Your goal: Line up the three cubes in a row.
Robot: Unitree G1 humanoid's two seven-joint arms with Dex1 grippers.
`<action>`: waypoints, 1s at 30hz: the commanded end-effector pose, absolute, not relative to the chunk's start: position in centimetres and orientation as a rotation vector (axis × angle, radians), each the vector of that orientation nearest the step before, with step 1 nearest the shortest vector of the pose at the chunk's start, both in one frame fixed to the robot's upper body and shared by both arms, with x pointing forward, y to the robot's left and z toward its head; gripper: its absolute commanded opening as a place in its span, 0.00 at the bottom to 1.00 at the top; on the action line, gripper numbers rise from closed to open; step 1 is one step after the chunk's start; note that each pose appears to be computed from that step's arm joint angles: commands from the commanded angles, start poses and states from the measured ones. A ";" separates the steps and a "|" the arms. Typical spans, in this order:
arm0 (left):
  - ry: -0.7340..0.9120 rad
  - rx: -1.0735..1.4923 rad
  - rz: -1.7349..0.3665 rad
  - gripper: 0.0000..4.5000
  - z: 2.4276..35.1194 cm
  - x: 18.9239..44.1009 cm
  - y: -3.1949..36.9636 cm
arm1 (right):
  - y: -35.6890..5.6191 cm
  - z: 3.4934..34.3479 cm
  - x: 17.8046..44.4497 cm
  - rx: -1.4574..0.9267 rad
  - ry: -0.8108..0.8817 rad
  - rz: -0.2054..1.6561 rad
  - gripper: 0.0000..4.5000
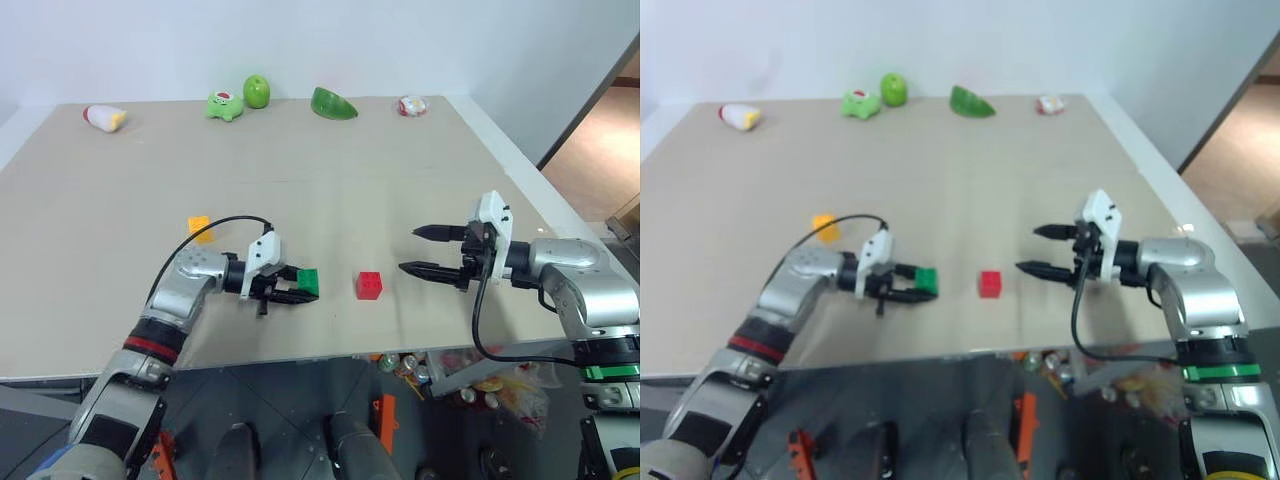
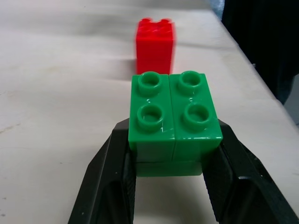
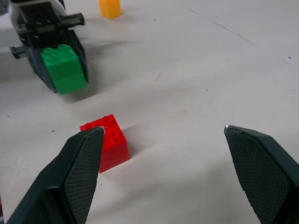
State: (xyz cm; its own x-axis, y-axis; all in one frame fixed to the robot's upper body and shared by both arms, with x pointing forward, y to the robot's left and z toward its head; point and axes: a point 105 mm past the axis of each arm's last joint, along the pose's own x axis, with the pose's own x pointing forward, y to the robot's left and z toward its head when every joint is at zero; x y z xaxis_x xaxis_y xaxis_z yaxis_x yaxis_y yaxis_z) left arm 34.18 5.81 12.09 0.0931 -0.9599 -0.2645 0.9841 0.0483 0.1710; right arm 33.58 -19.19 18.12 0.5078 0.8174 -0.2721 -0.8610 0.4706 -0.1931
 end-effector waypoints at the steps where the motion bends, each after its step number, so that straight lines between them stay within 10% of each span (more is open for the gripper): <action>1: 0.048 0.371 -1.486 0.30 12.8 34.8 5.0 | -19.1 19.9 33.4 -0.348 0.083 1.018 0.95; 24: 0.136 0.425 -1.518 0.30 9.9 34.1 5.5 | -18.1 20.8 33.7 -0.337 0.041 1.010 0.95; 30: 0.122 0.451 -1.462 0.82 9.9 34.9 5.8 | -17.6 21.0 32.7 -0.326 0.049 1.082 0.95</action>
